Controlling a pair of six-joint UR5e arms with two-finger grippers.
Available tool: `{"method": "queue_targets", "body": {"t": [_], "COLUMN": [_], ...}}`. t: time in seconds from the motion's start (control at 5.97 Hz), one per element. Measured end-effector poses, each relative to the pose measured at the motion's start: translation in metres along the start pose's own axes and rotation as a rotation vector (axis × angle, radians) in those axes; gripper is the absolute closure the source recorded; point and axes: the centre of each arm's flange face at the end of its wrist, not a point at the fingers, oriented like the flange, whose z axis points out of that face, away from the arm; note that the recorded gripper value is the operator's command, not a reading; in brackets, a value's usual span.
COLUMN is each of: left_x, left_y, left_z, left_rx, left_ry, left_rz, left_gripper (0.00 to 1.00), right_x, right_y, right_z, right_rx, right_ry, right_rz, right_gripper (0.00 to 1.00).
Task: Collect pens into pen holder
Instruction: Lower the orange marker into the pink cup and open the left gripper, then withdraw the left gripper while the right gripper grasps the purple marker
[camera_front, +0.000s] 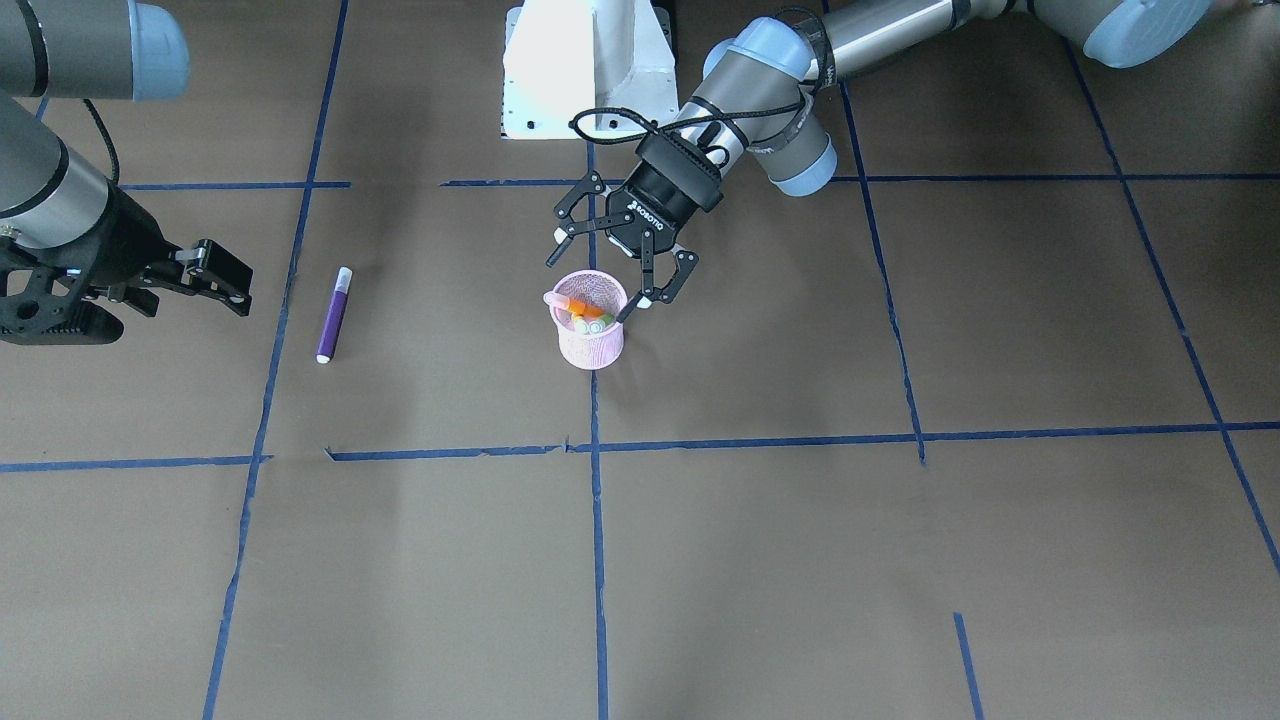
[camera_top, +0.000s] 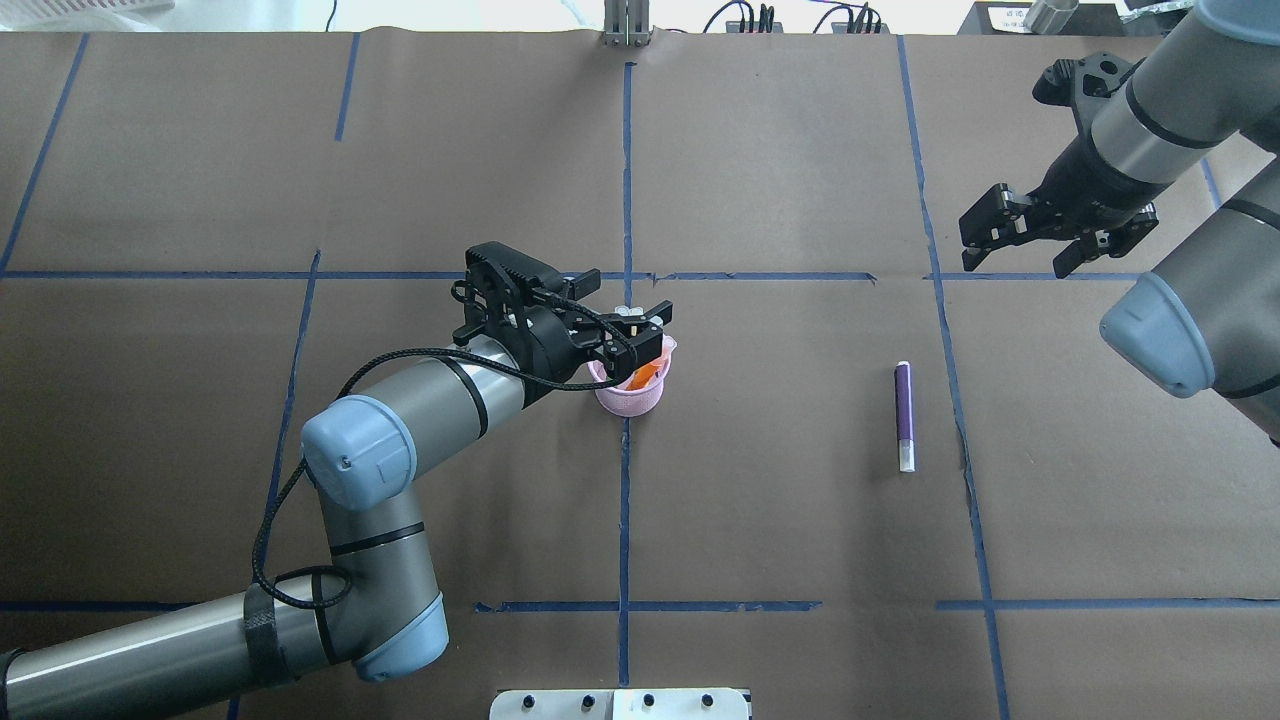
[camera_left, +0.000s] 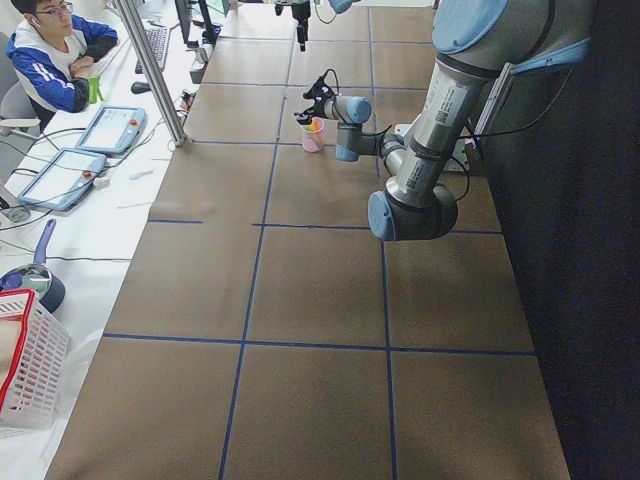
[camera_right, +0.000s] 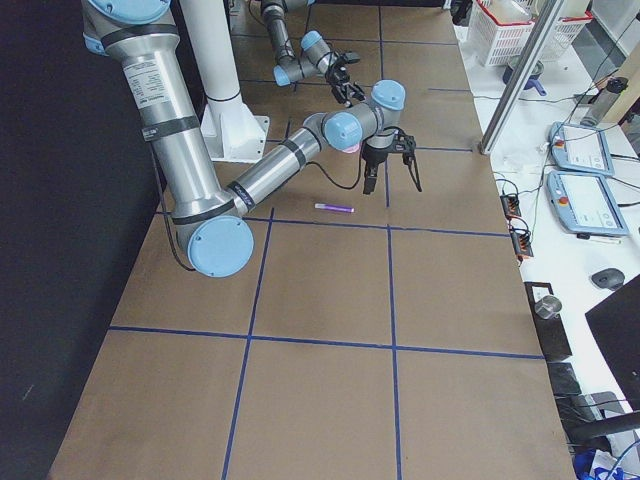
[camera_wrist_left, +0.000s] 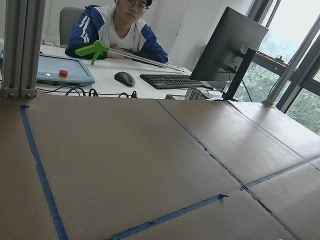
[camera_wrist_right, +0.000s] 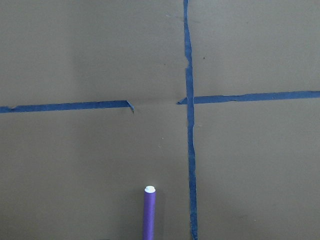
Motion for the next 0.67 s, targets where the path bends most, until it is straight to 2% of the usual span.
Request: {"method": "queue_targets", "body": {"t": [0.17, 0.33, 0.67], "left_x": [0.001, -0.011, -0.080], "left_y": [-0.015, -0.043, -0.120], "left_z": [-0.005, -0.007, -0.022], "left_rx": [-0.015, -0.060, -0.274], "left_ry": [0.016, 0.007, -0.066], "left_rz": [0.016, 0.044, 0.082], "left_gripper": [0.00, 0.00, 0.00], "right_x": [-0.001, -0.008, -0.020], "right_y": [0.003, 0.009, 0.020], "right_z": [0.007, 0.020, 0.058], "right_rx": [-0.005, -0.007, 0.006], "right_ry": [0.012, 0.033, 0.055], "right_rz": [-0.001, -0.020, -0.070], "right_gripper": [0.00, 0.00, 0.00]}}
